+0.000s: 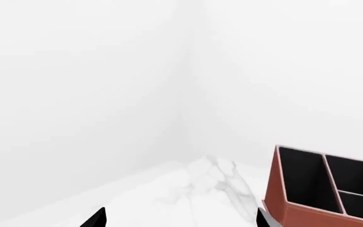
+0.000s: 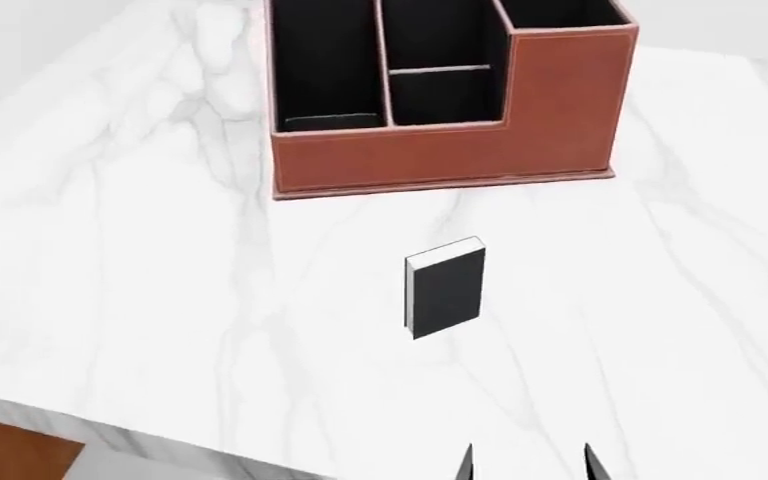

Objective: Pick up the book and place it in the left compartment of the caddy.

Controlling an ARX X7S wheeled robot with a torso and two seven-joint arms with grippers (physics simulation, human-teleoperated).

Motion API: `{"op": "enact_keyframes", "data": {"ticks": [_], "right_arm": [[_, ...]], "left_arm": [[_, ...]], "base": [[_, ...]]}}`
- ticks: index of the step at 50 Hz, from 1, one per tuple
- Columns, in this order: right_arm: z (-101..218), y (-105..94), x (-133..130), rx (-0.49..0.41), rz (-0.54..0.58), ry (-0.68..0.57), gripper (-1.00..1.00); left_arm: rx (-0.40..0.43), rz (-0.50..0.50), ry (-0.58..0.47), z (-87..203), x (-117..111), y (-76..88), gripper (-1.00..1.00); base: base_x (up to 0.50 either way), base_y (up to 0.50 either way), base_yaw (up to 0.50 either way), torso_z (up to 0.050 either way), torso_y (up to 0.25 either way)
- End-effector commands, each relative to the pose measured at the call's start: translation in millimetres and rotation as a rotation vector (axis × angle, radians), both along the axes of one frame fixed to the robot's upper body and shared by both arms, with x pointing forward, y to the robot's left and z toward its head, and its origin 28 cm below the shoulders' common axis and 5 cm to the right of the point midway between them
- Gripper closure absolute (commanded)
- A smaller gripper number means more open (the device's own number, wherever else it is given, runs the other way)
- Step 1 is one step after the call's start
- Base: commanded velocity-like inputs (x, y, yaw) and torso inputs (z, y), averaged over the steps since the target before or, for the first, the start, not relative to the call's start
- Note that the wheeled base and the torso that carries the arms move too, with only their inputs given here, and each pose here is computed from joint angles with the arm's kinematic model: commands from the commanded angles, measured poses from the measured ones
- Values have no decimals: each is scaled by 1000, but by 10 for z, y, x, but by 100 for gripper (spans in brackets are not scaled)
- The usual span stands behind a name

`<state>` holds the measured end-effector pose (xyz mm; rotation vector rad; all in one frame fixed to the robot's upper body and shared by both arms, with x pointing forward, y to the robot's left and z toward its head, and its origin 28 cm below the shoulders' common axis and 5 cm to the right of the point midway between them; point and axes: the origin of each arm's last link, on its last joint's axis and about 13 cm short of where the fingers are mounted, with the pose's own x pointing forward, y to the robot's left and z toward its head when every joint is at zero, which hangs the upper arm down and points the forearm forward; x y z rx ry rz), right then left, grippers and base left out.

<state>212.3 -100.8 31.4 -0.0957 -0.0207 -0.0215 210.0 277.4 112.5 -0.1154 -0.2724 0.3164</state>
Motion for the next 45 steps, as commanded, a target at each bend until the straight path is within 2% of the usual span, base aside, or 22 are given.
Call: {"op": "enact_keyframes", "data": {"ticks": [1, 2, 3, 13, 27, 31, 35, 41, 45], "right_arm": [[60, -23, -18, 60, 15, -30, -100], [82, -25, -36, 68, 15, -79, -100], [86, -30, -30, 56, -2, -45, -100], [90, -31, -31, 44, -1, -64, -100], [151, -30, -75, 72, 1, -91, -100], [194, -25, -123, 28, 13, -174, -100], [214, -6, -137, -44, -10, -175, -100], [222, 16, -151, -71, 0, -153, -100], [230, 22, -169, -51, 18, -175, -100]], "left_arm": [[-1, 2, -10, 4, -8, 3, -100], [-1, 2, -10, 5, -9, 3, -100], [-1, 2, -11, 6, -9, 3, -100], [-3, 3, -13, 11, -7, 8, -100], [-6, 0, -19, 26, -17, 4, -100], [-8, 9, -18, 21, -6, 17, -100], [-11, 14, -19, 22, -14, 28, -100], [-12, 17, -20, 27, -24, 32, -100], [-16, 22, -21, 29, -30, 49, -100]], "base": [[0, 0, 0, 0, 0], [145, 33, 0, 0, 0], [488, 111, 0, 0, 0], [488, 111, 0, 0, 0], [475, 108, 0, 0, 0], [0, 0, 0, 0, 4], [0, 0, 0, 0, 0], [-78, 456, 0, 0, 0], [-30, 506, 0, 0, 0]]}}
